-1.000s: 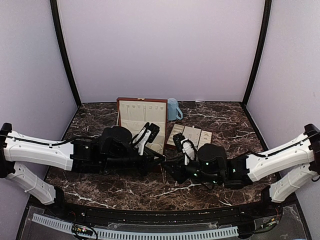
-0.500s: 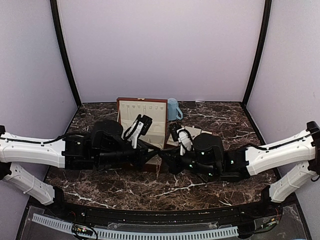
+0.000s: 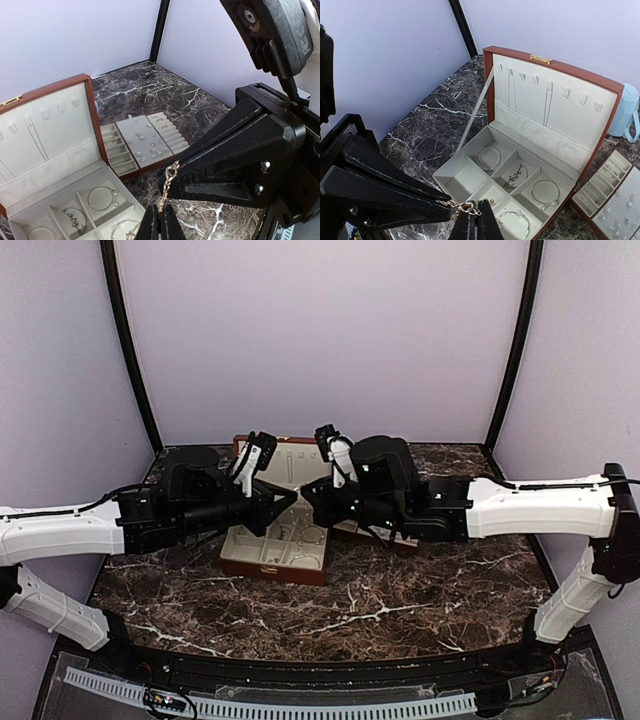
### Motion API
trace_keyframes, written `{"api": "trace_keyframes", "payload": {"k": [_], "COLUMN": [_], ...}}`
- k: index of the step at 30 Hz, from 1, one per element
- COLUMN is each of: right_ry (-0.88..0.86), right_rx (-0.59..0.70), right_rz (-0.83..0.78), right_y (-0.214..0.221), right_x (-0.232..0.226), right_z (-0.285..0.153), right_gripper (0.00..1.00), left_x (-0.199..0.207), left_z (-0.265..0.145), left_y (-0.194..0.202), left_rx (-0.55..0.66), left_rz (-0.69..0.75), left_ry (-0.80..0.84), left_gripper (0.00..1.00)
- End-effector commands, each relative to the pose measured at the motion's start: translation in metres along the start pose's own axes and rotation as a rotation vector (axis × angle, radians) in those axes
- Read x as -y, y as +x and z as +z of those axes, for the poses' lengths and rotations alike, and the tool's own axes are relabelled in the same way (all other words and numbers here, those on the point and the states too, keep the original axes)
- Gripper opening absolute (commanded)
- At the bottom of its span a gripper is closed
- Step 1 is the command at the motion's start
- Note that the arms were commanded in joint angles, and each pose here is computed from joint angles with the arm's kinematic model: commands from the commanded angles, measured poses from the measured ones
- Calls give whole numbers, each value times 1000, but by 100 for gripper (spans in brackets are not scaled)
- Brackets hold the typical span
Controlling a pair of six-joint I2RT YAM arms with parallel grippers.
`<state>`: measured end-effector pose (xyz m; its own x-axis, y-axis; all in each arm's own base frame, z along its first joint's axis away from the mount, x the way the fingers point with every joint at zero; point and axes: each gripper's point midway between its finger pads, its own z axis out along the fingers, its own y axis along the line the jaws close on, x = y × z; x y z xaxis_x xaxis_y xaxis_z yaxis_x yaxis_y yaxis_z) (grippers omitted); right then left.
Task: Organize the mixed jewelry
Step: Pass from the left arm to the right
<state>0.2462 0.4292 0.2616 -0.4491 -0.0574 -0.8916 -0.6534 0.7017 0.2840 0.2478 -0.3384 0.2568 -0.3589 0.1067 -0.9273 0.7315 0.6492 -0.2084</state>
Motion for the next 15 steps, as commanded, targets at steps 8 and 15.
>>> {"api": "trace_keyframes", "payload": {"k": [8, 15], "right_ry": [115, 192], "right_rx": [35, 40], "right_rz": [-39, -30], "right_y": [-56, -78], "right_x": [20, 40], "right_z": [42, 66], "right_gripper": [0, 0], "left_x": [-45, -69], "left_z": [3, 15], "left_y": [-30, -33], "left_rx": [39, 48], "left_rz": [80, 84], "left_ry": [-11, -25], "left_gripper": [0, 11]}}
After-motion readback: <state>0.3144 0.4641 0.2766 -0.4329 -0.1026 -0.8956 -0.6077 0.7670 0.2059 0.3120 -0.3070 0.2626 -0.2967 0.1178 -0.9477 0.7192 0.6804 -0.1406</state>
